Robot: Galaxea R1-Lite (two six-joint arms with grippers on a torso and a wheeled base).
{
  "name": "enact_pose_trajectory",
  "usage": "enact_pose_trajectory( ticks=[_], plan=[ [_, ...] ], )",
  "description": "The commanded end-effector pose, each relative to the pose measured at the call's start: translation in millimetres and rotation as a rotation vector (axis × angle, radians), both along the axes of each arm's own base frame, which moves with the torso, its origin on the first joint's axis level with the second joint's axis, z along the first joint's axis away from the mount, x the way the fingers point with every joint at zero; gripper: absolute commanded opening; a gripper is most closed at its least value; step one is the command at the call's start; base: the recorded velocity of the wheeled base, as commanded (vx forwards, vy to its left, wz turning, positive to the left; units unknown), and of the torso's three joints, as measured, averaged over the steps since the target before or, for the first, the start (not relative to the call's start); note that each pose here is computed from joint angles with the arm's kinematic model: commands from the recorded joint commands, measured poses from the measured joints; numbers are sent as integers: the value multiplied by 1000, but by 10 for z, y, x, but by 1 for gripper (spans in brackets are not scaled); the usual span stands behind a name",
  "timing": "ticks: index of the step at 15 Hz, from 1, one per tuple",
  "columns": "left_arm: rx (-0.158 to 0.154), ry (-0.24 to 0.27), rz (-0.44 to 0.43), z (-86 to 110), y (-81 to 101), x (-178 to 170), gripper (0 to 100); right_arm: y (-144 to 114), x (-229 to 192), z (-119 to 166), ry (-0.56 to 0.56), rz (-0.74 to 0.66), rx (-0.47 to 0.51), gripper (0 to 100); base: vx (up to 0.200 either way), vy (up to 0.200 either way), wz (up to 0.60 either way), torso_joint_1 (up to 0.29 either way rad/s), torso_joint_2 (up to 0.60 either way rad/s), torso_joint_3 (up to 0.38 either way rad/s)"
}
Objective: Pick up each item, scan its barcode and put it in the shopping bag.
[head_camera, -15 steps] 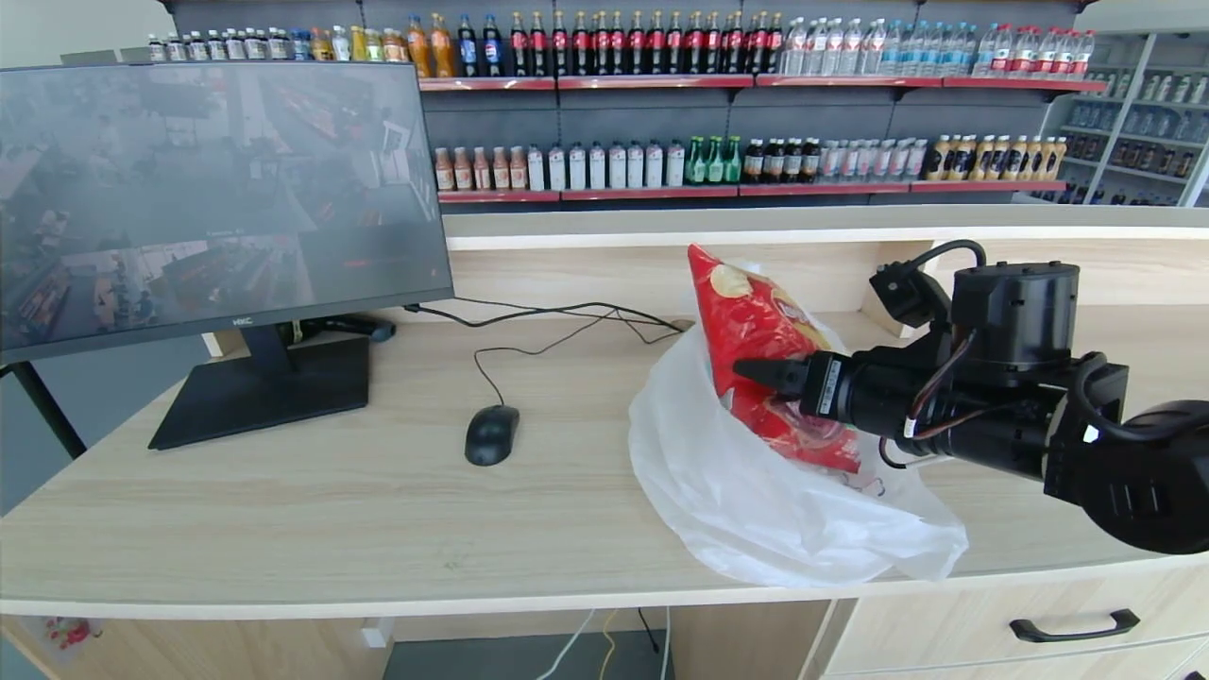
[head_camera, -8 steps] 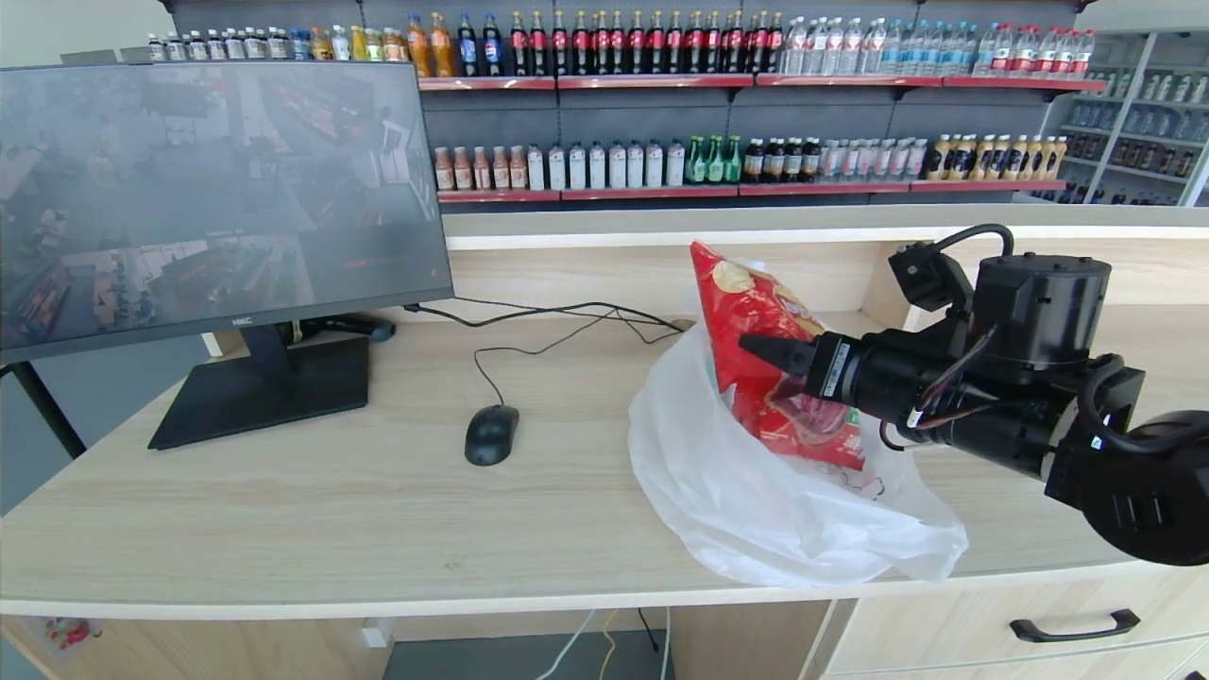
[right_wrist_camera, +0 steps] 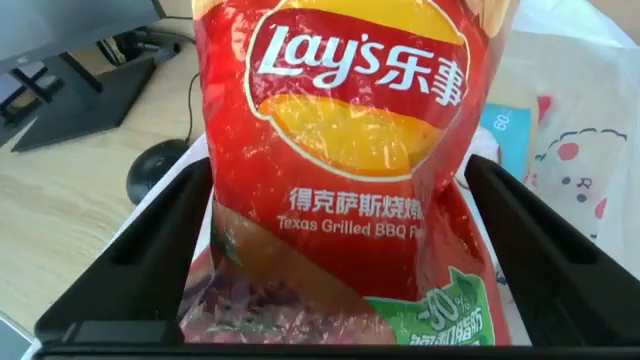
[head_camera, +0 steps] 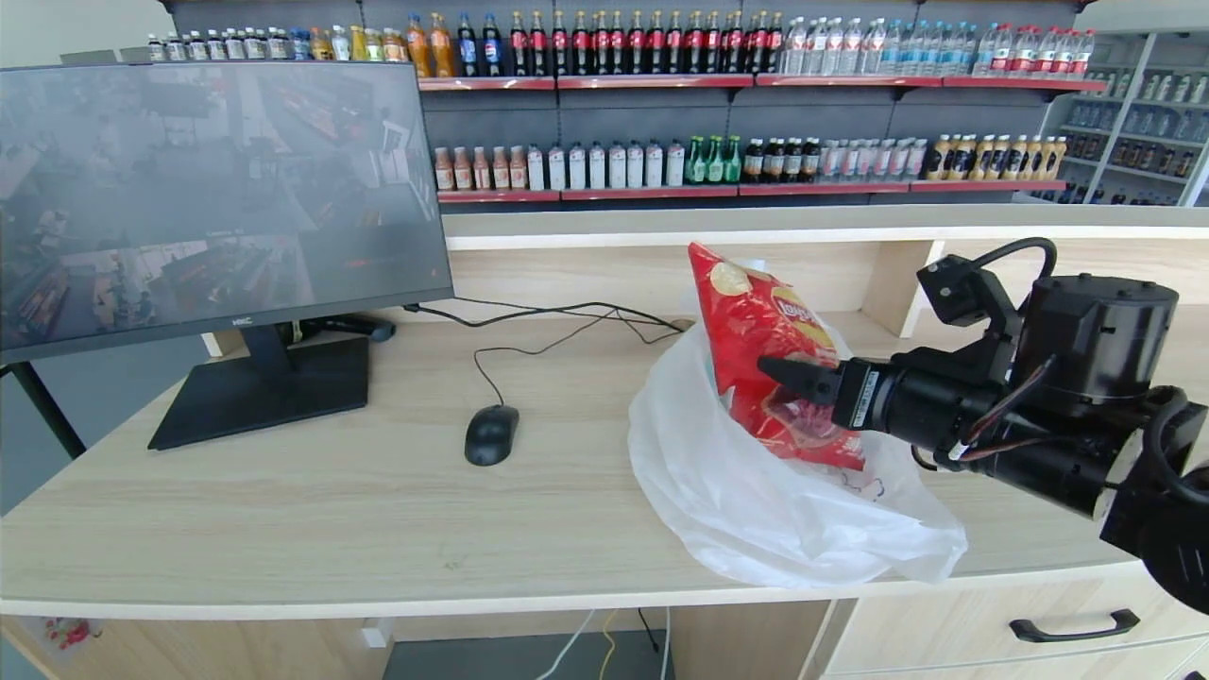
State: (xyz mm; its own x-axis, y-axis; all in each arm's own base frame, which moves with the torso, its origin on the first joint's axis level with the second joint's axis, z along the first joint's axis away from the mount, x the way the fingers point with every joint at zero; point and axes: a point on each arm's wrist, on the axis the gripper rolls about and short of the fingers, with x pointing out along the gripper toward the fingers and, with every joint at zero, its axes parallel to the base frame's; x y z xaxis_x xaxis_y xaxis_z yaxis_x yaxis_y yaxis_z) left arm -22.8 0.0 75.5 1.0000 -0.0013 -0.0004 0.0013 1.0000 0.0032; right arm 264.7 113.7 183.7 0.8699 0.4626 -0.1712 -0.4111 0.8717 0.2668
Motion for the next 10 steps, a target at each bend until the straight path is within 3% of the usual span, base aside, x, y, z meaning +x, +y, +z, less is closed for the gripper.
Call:
enact_pose_trajectory(
  ticks=[1,5,7,10],
  plan=[
    [0,0,1,0,0,0,100,-67,-161,23,-32,8,-23,100,0,0,0,0,0,0],
    [0,0,0,0,0,0,100,-136,-515,303,-187,23,-33,100,0,0,0,0,0,0],
    [0,0,0,0,0,0,100,-262,-785,317,-249,20,-62,100,0,0,0,0,0,0],
    [0,0,0,0,0,0,100,-613,-1518,312,-433,-7,-116,100,0,0,0,0,0,0]
  ],
)
